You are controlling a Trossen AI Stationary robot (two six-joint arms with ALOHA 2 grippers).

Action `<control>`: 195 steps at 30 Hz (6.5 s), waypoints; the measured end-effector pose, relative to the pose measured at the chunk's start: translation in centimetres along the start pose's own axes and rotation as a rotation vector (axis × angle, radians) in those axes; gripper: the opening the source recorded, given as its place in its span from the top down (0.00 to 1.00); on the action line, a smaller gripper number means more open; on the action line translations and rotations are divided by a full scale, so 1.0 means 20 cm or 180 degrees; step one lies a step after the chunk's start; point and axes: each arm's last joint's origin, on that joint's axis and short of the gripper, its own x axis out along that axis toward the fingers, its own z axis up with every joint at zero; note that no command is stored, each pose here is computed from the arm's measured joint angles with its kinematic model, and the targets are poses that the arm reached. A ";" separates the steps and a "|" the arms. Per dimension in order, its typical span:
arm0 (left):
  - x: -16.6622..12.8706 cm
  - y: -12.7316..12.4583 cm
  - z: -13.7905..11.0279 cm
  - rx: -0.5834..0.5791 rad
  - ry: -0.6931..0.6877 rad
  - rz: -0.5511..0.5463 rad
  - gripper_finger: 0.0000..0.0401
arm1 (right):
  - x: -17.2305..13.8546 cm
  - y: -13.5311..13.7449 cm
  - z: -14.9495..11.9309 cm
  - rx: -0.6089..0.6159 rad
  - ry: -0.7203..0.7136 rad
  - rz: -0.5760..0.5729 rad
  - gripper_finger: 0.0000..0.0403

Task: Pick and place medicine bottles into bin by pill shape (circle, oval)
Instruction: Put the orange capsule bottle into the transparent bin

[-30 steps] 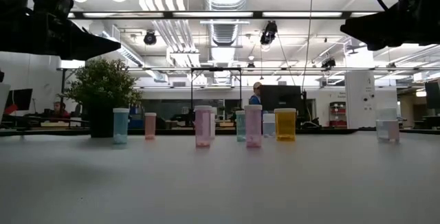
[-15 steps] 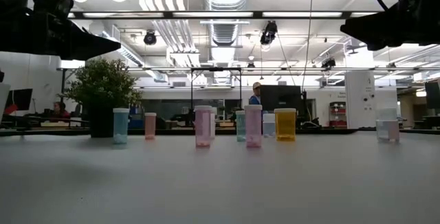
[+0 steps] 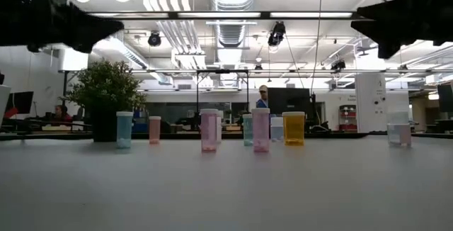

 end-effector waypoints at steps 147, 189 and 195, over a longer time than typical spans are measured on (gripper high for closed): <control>0.08 0.05 0.31 0.0234 -0.1153 0.0844 0.85 | 1.27 -0.23 -0.17 0.1049 0.4633 -0.2607 0.27; 0.08 0.05 0.31 0.0216 -0.1176 0.0849 0.85 | 1.05 0.34 0.27 0.1764 0.4463 -0.1719 0.51; 0.08 0.05 0.31 0.0213 -0.1171 0.0845 0.85 | 0.92 0.59 0.31 0.1867 0.4604 -0.1521 0.50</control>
